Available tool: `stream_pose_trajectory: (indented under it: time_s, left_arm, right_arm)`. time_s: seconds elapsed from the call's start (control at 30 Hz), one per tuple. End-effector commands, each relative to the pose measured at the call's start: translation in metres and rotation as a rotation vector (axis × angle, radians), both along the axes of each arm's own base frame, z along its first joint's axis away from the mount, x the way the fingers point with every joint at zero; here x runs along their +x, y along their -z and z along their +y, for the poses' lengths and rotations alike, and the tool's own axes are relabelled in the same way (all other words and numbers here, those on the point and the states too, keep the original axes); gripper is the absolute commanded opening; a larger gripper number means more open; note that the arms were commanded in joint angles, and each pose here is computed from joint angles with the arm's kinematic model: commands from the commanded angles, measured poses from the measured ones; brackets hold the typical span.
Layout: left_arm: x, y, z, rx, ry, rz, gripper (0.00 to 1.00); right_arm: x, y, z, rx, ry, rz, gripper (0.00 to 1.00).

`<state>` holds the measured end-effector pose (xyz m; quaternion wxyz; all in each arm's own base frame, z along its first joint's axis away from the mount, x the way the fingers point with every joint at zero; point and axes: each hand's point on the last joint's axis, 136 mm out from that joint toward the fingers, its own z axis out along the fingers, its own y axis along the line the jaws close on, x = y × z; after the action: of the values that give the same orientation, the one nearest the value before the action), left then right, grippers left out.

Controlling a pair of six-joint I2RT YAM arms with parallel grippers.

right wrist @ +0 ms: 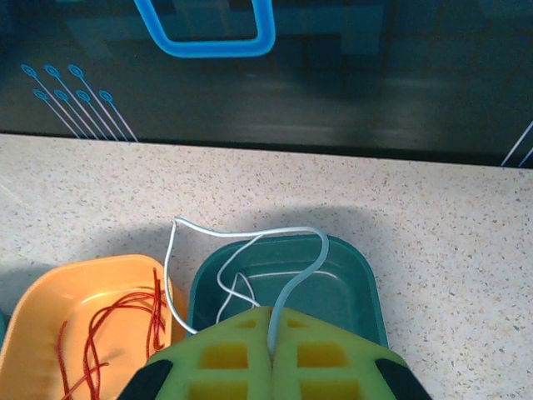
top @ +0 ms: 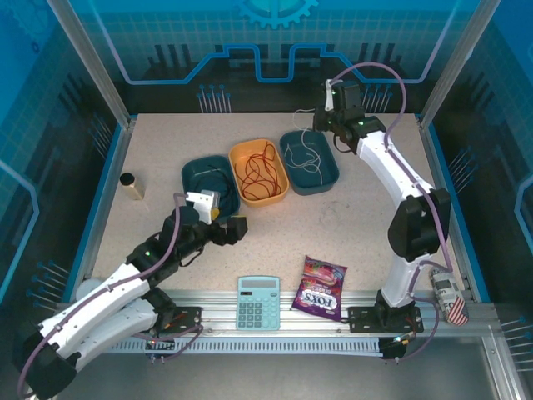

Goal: Untangle the cables

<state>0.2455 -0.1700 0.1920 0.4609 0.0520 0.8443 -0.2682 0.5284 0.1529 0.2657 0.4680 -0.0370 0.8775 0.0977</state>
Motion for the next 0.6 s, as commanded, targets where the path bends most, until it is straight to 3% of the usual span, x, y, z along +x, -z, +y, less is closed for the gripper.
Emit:
stream_pose_trajectory:
  time_s: [0.0,0.57]
  left_arm:
    - [0.0,0.009,0.009,0.02,-0.04,0.019,0.99]
    - [0.0,0.011,0.011,0.028,-0.05,0.017,0.99]
  right_arm:
    - [0.007,0.023,-0.001,-0.024,0.007,0.016,0.0]
    - [-0.013,0.128,0.007,-0.08,0.02,0.253,0.0]
